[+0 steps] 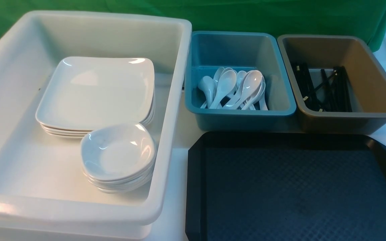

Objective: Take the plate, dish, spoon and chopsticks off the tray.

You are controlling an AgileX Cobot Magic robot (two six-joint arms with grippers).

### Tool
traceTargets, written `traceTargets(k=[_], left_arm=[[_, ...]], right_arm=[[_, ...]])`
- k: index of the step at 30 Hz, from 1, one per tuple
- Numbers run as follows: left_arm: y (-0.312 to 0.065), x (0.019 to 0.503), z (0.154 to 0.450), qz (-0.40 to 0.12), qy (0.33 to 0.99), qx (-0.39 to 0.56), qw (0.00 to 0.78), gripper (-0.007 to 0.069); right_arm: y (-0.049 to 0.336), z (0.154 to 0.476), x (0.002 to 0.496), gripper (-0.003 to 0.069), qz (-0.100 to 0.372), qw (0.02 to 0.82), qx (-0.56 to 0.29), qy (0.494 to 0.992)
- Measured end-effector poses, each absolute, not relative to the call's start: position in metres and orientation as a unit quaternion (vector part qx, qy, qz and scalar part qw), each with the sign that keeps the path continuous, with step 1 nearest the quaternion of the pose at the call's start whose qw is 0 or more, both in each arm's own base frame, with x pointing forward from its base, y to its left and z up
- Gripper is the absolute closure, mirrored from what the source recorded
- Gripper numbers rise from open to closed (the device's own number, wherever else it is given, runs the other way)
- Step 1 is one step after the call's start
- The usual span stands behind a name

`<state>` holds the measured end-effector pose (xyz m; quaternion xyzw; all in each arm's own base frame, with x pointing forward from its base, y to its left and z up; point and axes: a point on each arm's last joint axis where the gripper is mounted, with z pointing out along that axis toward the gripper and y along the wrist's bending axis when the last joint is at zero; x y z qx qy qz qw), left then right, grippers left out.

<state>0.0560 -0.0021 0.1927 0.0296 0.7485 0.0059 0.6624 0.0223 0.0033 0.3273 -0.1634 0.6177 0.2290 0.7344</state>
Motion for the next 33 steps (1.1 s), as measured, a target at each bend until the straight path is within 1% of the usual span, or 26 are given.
traceTargets(k=[33], left_arm=[[-0.0022,0.0558,0.1909,0.007,0.754,0.031,0.656,0.0622]], right_arm=[[0.0033,0.3272,0.0223,0.0428,0.229,0.734,-0.163,0.618]])
